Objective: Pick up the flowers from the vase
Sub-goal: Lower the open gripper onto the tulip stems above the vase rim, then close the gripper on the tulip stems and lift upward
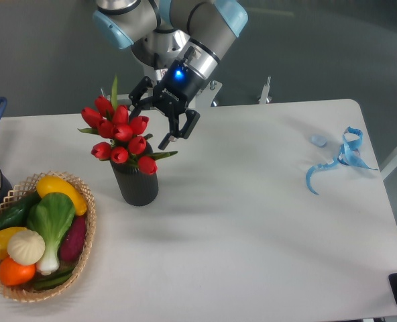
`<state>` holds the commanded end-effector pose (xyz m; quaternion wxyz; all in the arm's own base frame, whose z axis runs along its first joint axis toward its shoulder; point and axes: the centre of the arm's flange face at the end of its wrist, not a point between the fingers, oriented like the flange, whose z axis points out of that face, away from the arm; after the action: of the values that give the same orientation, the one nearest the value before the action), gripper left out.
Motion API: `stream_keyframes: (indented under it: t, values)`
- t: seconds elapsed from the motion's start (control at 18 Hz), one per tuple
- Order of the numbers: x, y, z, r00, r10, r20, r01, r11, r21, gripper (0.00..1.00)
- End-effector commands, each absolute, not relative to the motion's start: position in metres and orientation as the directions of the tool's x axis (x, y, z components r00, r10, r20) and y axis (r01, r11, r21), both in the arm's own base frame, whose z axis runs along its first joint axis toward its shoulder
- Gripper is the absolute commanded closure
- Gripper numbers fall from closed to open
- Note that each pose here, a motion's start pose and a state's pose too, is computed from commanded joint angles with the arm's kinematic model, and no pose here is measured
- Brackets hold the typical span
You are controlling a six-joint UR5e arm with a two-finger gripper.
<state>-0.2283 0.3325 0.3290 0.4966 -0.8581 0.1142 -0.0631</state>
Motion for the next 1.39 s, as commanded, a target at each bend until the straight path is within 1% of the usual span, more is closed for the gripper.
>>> stream_keyframes:
  t: [0.11,0.39,0.56,0.72,1.06,1.11,1.17,1.22,1.28,1.33,1.39]
  values:
    - [-0.226,0.331,0.325,0.966,-0.257,-0.003,-0.134,-0.494,-0.859,0.00]
    - [-0.223,0.336,0.309,0.962,-0.269,0.054,-0.091,-0.499,-0.862,0.00]
    - [-0.227,0.343,0.309,0.956,-0.284,0.067,-0.081,-0.479,-0.874,0.00]
    - [-0.237,0.351,0.314,0.953,-0.295,0.072,-0.074,-0.455,-0.887,0.00]
    - [-0.242,0.382,0.302,0.928,-0.358,0.106,-0.077,-0.461,-0.884,0.00]
    - [-0.246,0.386,0.302,0.926,-0.361,0.108,-0.077,-0.461,-0.884,0.01]
    - [-0.248,0.388,0.303,0.926,-0.363,0.107,-0.078,-0.461,-0.884,0.10]
    - [-0.247,0.392,0.305,0.923,-0.372,0.101,-0.087,-0.457,-0.885,0.24]
    - [-0.248,0.394,0.308,0.923,-0.372,0.102,-0.086,-0.457,-0.885,0.55]
    - [-0.248,0.394,0.310,0.924,-0.372,0.094,-0.093,-0.455,-0.886,0.81]
    - [-0.248,0.394,0.313,0.924,-0.372,0.090,-0.096,-0.453,-0.886,0.99]
